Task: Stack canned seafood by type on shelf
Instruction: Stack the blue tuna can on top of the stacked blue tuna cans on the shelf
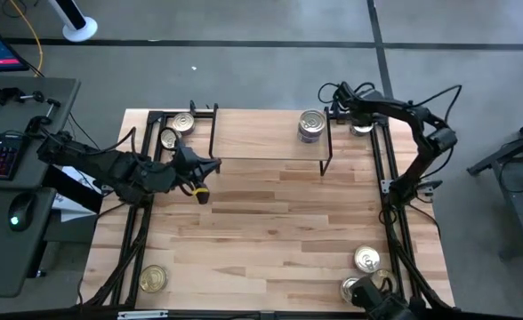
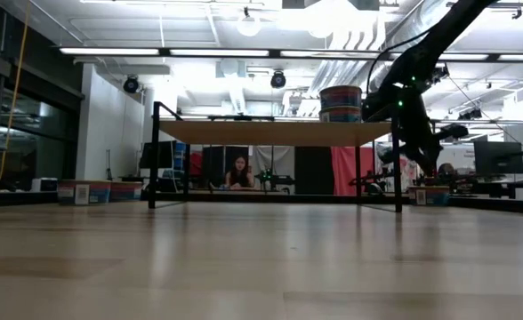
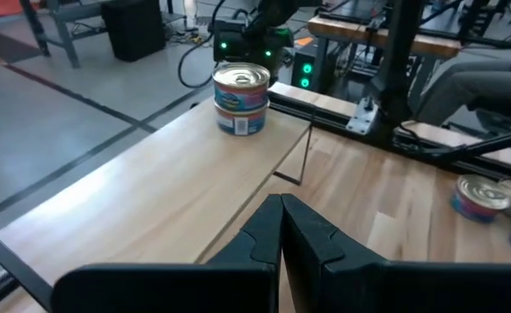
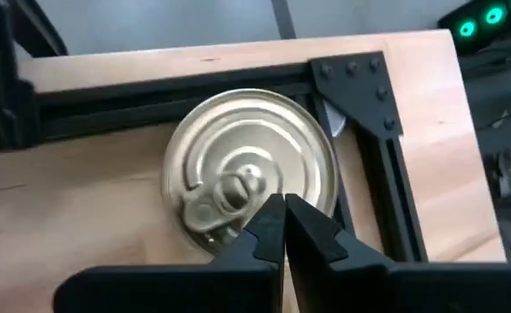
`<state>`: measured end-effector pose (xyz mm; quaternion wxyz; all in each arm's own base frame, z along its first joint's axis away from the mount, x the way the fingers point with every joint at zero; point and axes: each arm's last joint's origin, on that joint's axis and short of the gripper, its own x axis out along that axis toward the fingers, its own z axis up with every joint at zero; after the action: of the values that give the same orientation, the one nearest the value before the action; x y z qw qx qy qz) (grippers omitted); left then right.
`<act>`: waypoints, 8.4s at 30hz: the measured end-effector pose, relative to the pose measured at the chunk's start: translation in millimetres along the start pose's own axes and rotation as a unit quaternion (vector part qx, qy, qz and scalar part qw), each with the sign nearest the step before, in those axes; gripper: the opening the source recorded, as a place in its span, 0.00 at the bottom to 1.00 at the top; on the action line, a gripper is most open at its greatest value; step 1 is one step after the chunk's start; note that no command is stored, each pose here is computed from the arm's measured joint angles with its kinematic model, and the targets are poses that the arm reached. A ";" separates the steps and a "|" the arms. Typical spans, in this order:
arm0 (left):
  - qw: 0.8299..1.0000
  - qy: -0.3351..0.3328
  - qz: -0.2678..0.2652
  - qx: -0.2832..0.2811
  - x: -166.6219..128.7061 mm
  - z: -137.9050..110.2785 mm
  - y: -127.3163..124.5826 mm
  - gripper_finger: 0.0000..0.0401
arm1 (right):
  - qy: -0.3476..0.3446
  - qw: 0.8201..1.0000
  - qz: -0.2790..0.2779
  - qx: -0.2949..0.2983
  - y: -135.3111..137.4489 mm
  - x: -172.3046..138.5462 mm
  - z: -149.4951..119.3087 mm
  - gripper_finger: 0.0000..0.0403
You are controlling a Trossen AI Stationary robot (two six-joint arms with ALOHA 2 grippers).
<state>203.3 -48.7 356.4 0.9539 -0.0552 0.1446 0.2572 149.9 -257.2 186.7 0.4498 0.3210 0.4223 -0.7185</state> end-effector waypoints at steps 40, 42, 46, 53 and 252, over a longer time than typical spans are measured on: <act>0.999 -0.001 0.003 0.032 1.0 0.6 1.1 0.00 | -0.015 0.997 -0.004 -0.072 6.7 16.8 -26.8 0.00; 0.999 -0.001 0.003 0.032 1.0 0.6 1.1 0.00 | -0.014 0.997 -0.003 -0.072 6.7 16.8 -26.9 0.00; 0.999 -0.001 0.003 0.032 1.0 0.6 1.1 0.00 | 0.001 0.995 0.000 -0.099 5.7 16.9 -29.0 0.00; 0.999 -0.001 0.003 0.032 0.9 0.8 1.1 0.00 | 0.025 0.988 0.006 -0.151 4.6 14.9 -32.9 0.00; 0.993 -0.045 -0.007 0.105 -26.1 17.3 29.5 0.00 | 0.054 0.810 0.308 -0.496 -81.1 -99.1 -237.8 0.00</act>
<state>171.1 -32.5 379.8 0.9617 0.0563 0.1275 0.2359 133.4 12.3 191.9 0.7220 0.2060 0.6240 -0.2168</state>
